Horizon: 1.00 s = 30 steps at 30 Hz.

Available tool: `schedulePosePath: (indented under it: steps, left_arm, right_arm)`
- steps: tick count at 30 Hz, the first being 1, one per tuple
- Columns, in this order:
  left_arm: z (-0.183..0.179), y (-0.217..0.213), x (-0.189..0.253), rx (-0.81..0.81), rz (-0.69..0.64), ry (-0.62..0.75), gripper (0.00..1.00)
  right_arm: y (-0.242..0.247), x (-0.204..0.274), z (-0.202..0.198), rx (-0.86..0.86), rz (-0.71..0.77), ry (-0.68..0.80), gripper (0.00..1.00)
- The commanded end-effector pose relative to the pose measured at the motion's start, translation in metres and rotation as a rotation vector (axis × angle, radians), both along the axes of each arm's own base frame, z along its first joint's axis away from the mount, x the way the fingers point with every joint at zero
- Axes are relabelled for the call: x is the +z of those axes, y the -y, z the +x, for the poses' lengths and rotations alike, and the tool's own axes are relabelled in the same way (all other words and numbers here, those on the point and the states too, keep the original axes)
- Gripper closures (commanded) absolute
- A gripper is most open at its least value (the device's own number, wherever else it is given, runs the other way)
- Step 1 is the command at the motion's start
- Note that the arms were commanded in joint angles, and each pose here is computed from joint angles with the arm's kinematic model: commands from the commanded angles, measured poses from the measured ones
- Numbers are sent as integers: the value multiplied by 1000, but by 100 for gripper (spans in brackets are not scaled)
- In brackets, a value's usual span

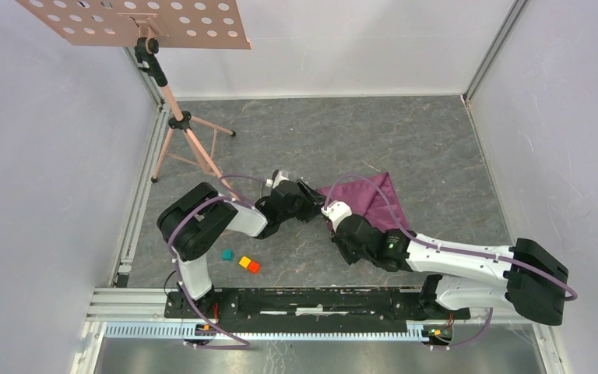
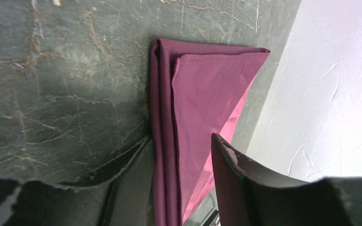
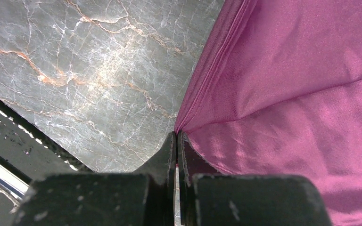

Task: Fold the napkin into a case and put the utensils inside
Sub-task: Pick up the upper triangle-folded napkin from the center of the board.

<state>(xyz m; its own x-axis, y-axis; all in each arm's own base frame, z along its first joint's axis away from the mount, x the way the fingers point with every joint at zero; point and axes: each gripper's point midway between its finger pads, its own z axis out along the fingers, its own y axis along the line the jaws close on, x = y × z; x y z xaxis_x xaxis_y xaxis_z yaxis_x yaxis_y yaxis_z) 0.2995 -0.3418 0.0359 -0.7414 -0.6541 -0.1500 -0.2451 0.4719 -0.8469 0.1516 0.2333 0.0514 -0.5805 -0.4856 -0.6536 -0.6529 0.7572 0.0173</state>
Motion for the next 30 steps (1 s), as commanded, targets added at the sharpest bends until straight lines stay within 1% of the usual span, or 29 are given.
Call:
schedulePosePath:
  steps: [1, 8, 12, 15, 16, 17, 19, 20, 22, 24, 27, 30]
  left_arm:
    - [7, -15, -25, 55, 89, -33, 47]
    - [12, -17, -28, 46, 106, -41, 61]
    - [14, -16, -32, 43, 110, -49, 75]
    - [15, -16, -34, 38, 124, -45, 81]
    - [15, -16, -35, 37, 126, -49, 84]
    - [15, -16, -36, 35, 126, -50, 90]
    - [13, -16, -39, 30, 129, -57, 96]
    - [13, -16, -40, 29, 129, -59, 97]
    - [12, -18, -40, 33, 134, -57, 97]
    - [11, -21, -41, 37, 138, -53, 98]
    - [9, -22, -42, 36, 138, -52, 98]
    - [9, -22, -41, 34, 130, -45, 98]
  right_arm:
    - [-7, 10, 3, 16, 47, 28, 100]
    - [-7, 3, 0, 34, 44, 13, 100]
    - [-7, 0, -2, 52, 38, 8, 100]
    - [-4, -4, 0, 58, 0, 7, 100]
    - [-3, -6, 0, 58, -14, 6, 98]
    - [-2, -7, 1, 52, -27, 5, 95]
    - [-1, -10, 2, 43, -54, -2, 92]
    - [0, -10, 4, 24, -65, 1, 88]
    - [-2, -9, 5, 6, -63, 4, 75]
    - [-7, -5, 6, 0, -51, 10, 66]
    - [-13, 1, 9, -4, -51, 22, 56]
    - [-15, 5, 13, -20, -63, 29, 50]
